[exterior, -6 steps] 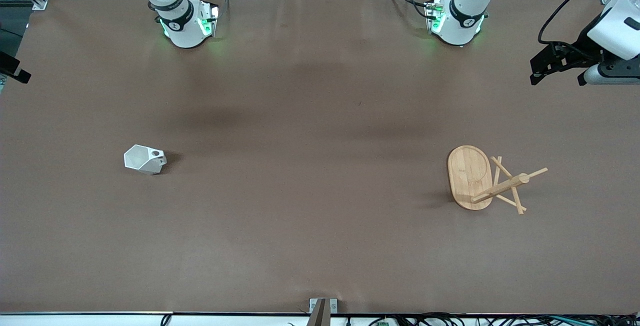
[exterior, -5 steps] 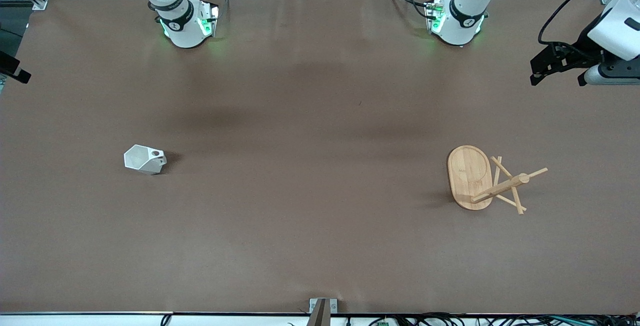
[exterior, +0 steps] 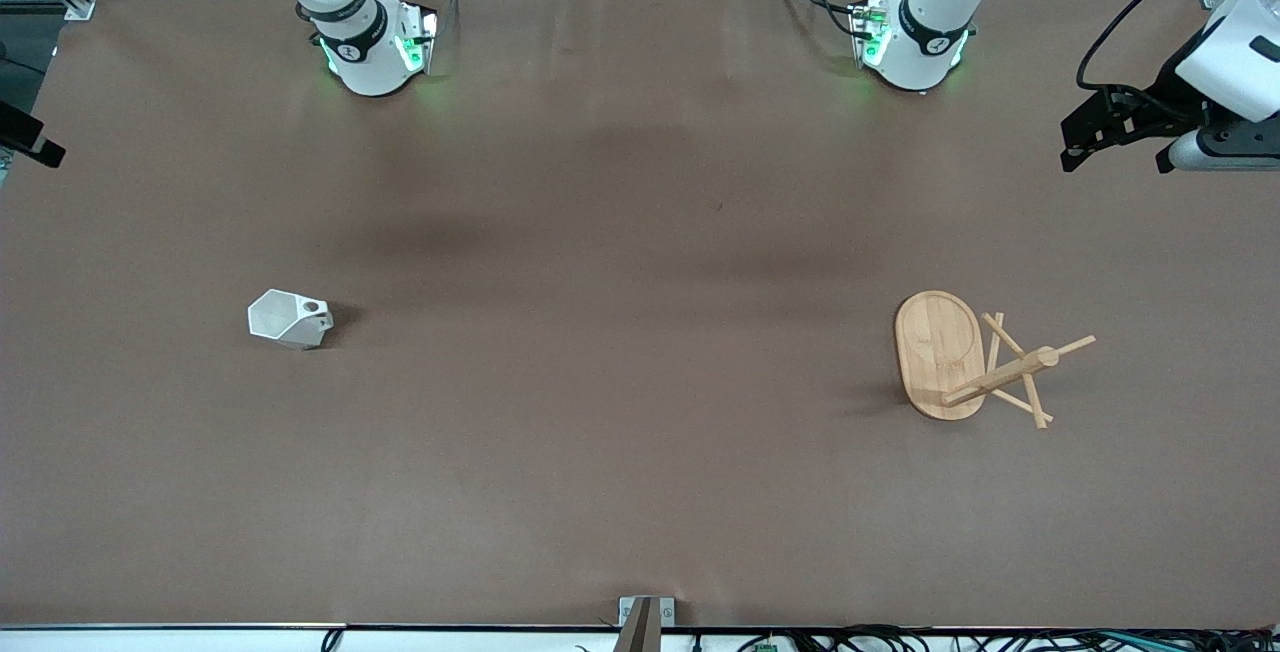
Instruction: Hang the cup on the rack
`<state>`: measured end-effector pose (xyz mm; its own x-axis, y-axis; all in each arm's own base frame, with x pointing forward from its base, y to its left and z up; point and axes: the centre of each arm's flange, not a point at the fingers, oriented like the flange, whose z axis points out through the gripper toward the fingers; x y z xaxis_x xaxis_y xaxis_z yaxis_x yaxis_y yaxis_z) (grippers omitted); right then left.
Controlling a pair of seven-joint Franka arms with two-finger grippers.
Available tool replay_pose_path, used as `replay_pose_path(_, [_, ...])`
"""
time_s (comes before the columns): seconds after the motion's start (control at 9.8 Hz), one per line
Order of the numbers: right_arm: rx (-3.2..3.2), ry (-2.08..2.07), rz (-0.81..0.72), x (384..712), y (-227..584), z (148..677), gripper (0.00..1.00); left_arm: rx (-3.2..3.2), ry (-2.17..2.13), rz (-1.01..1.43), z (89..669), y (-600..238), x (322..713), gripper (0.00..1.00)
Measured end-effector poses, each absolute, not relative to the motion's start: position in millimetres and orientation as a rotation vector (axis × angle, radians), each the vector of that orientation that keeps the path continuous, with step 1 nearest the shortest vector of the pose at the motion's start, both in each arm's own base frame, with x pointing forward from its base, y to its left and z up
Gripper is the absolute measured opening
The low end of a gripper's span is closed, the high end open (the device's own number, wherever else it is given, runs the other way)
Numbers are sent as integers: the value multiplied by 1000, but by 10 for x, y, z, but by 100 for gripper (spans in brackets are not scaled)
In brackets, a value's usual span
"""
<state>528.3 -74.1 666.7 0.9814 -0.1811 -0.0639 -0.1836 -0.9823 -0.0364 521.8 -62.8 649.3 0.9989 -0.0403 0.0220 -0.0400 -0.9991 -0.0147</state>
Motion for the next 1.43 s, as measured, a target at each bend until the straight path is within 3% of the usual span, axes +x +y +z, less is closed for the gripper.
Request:
replay_pose_path(0.2, [-3094,236,153,5588,-564,6159,100,-3127,63,-35,6492,-629,5219,100])
replay_pose_path(0.41, [-3105,195,132,5871,-598,5305,100,-3127,63,-35,6492,-629,5221,100])
replay_pose_path(0.61, [-3116,49,110,5957,-792,4477,100,-3127,64,-34,6489,-630,5224,100])
replay_pose_path(1.02, [-3155,-127,-10,5878,-1039,2988,100,-3127,67,-34,6490,-640,5224,100])
replay_pose_path(1.22, [-3161,-173,-22,5745,-1023,2621,100,-3127,67,-34,6490,-640,5224,100])
replay_pose_path(1.43, [-3159,-190,7,5705,-1019,2468,93,-3127,67,-34,6490,-640,5224,100])
